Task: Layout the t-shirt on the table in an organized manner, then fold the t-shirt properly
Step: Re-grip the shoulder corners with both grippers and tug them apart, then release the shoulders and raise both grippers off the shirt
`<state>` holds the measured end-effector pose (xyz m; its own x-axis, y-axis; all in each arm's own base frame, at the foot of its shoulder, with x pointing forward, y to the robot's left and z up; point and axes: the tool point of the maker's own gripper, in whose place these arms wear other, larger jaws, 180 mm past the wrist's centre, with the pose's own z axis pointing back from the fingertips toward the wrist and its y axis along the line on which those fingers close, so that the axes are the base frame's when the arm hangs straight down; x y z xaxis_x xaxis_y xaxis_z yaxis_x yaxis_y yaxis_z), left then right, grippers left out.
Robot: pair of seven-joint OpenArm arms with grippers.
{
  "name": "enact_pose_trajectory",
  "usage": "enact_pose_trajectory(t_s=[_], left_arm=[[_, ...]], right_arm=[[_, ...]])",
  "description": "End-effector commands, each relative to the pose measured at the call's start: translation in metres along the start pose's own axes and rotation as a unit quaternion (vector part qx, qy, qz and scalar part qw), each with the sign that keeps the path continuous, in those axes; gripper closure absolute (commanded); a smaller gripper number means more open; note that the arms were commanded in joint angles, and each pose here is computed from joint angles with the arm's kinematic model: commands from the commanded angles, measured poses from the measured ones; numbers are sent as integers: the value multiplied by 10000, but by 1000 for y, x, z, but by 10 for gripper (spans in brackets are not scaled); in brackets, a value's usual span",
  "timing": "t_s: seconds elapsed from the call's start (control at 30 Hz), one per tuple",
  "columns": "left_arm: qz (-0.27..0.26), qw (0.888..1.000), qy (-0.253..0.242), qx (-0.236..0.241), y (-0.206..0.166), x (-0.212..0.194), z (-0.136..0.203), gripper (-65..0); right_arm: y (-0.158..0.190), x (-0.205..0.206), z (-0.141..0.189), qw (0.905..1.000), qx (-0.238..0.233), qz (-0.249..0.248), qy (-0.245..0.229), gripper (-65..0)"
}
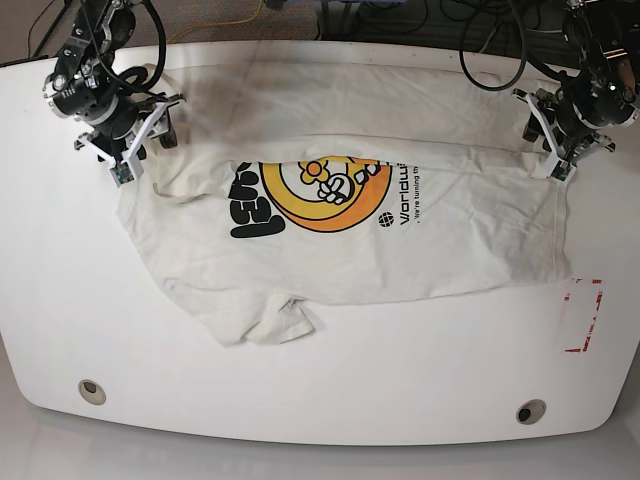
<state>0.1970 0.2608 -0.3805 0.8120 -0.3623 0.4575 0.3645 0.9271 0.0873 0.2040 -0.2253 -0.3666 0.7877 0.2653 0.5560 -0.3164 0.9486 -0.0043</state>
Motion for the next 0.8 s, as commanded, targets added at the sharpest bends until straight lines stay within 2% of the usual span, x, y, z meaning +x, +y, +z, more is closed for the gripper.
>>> enact_pose_trajectory(t_s=[0.0, 0.1, 0.23, 0.53, 0.77], left_arm=[[-58, 9999, -94, 62, 3, 5, 4, -193], [-35, 10000, -57, 56, 3, 1, 4, -225], [56, 9999, -24, 138, 9, -5, 8, -247], [105, 9998, -36, 186, 12, -6, 9, -249], [104, 9998, -29, 187, 13, -6, 9, -249]], right_arm=[[-1, 2, 6, 9998, -10, 48, -176, -411], [-5, -8, 11, 9998, -85, -54, -188, -515], [-17, -18, 19, 9992, -294, -235, -145, -590], [-45, -47, 21, 9955, -555, -759, 68, -591], [-49, -72, 4, 9911, -409, -1263, 66, -590]])
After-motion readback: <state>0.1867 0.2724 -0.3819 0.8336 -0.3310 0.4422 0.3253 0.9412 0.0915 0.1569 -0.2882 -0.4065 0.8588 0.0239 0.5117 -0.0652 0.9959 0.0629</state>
